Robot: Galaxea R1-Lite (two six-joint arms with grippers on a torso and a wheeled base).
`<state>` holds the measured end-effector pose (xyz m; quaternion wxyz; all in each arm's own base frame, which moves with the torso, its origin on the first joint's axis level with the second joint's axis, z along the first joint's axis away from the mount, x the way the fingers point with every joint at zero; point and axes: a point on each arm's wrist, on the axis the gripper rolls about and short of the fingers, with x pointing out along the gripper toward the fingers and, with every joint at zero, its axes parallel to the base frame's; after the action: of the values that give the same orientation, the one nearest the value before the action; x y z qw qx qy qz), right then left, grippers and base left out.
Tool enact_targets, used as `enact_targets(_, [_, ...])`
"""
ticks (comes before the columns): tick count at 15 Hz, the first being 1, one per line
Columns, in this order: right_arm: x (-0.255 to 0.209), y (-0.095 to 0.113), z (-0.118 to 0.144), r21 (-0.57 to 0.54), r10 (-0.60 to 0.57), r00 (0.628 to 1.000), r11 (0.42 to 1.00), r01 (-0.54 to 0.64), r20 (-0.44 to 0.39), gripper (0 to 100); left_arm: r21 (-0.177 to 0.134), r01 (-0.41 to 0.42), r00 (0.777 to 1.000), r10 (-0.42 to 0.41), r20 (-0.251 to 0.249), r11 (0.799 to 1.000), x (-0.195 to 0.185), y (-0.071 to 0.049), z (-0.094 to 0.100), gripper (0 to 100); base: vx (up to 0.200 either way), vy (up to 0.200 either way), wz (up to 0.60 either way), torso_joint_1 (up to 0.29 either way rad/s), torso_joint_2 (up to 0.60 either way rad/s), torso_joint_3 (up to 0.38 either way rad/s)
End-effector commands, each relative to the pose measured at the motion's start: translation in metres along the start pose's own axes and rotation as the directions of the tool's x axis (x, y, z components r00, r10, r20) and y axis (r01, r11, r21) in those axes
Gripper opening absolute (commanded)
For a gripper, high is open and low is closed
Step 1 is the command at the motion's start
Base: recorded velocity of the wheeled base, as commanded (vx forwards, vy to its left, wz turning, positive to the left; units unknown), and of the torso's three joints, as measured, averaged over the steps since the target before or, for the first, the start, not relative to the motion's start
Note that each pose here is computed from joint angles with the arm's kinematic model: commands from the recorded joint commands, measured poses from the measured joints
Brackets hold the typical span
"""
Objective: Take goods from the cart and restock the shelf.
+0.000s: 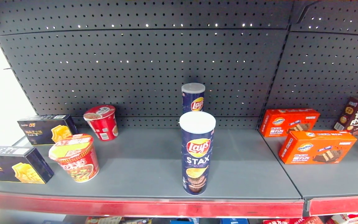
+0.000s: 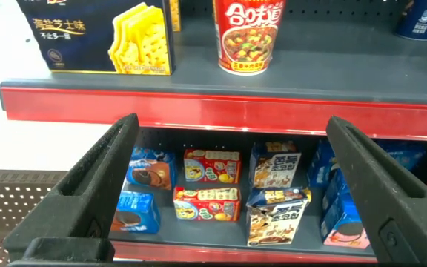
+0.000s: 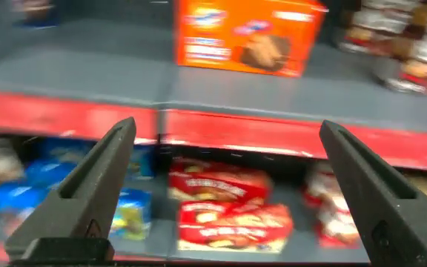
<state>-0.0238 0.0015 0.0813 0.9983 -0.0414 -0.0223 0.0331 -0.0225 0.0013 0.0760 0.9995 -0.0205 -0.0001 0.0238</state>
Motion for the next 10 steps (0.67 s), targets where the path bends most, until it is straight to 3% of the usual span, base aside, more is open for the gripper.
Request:
enact_targets(1, [-0.0005,-0.0006,0.0011,0.028,-0.025,1.0,0.999,0.025,-0.007,100,0.0,-0.002,1.0,0.002,-0.002,1.0,0.0001,0.0,0.0,100,0.0,0.0,0.0,0.0,0.0,0.0])
enact_targets(4, [-0.0014,-0.0044,0.0007,0.027,-0.192,0.981,0.981,0.193,-0.033,100,-0.002,-0.003,1.0,0.003,0.001,1.0,0.0,0.0001,0.0001,100,0.0,0.0,0.0,0.0,0.0,0.0])
enact_targets(7, [-0.0011,0.0,0.001,0.034,0.003,1.0,0.999,-0.002,-0.02,100,0.0,-0.001,1.0,0.001,-0.001,1.0,0.0,0.0001,-0.0001,100,0.0,0.0,0.0,0.0,0.0,0.0])
enact_targets(10, [-0.0012,0.0001,0.0013,0.04,0.007,1.0,0.999,-0.006,-0.02,100,0.0,-0.001,1.0,0.001,0.001,1.0,0.0,0.0,0.0001,100,0.0,0.0,0.0,0.0,0.0,0.0])
